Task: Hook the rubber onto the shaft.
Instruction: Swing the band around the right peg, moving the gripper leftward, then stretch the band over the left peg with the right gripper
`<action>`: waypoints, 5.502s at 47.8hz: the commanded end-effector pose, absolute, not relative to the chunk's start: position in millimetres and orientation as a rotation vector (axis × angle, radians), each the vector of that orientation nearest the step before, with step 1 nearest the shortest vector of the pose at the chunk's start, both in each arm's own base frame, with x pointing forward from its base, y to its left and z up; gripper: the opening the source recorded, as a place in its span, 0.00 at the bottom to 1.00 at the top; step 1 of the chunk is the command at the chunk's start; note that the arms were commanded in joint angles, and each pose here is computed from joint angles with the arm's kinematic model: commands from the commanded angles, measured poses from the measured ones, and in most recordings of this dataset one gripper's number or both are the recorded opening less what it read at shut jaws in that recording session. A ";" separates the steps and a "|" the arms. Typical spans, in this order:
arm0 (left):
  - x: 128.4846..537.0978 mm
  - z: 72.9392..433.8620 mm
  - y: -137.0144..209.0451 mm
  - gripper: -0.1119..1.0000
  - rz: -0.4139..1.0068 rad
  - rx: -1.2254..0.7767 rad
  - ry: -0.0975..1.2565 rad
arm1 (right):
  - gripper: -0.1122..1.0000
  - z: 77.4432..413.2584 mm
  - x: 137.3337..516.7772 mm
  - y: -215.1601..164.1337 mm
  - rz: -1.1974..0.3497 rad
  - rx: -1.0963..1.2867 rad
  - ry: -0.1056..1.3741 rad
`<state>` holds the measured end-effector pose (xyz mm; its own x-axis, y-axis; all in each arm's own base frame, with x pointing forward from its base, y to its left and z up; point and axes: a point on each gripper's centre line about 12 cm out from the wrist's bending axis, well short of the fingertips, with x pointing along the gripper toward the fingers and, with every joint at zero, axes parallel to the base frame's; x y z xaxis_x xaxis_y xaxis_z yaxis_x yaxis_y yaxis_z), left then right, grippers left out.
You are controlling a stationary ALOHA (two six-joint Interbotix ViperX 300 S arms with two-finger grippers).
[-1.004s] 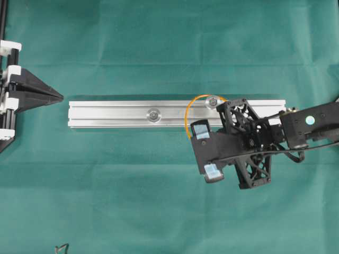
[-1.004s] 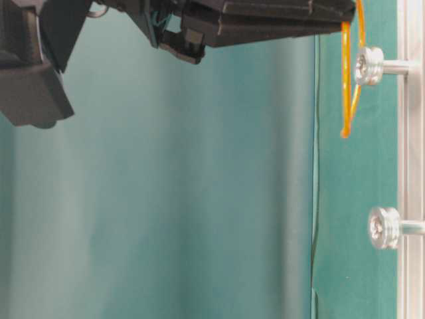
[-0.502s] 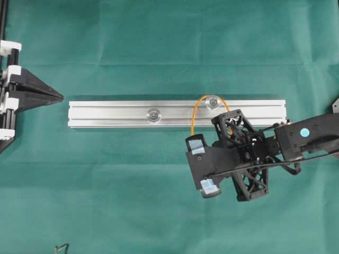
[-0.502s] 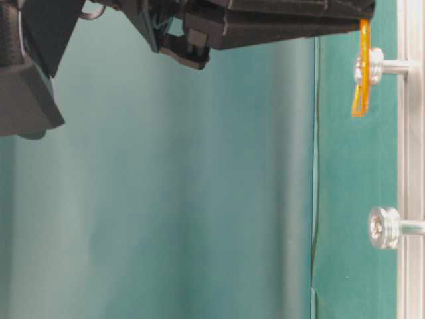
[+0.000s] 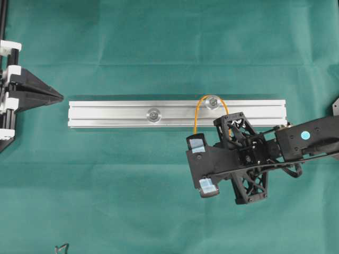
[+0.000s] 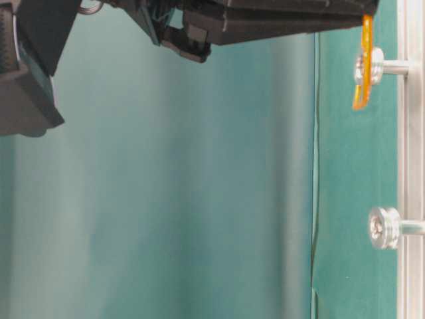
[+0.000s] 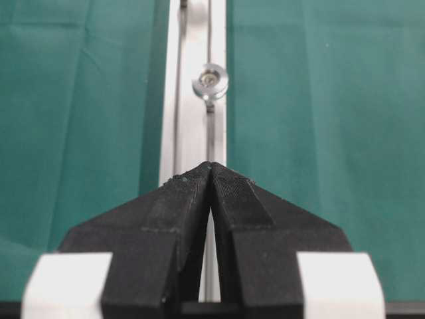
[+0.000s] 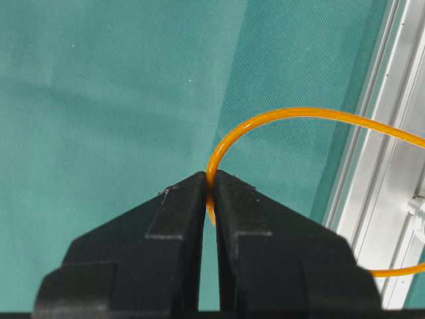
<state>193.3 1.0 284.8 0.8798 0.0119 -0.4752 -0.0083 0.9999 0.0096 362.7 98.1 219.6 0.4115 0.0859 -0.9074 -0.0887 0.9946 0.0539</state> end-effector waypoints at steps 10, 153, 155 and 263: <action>196.7 298.1 1.0 0.10 0.011 0.009 0.460 | 0.17 232.8 366.2 101.9 0.109 0.028 1.102; 196.1 298.7 1.0 0.10 0.010 0.012 0.457 | 0.16 226.2 469.2 23.1 -0.555 0.932 0.814; 196.1 298.7 1.0 0.10 0.010 0.012 0.457 | 0.16 226.4 470.3 21.9 -0.553 0.935 0.808; 196.9 297.8 1.0 0.10 0.009 0.016 0.461 | 0.17 162.6 496.7 12.7 -0.569 1.045 0.820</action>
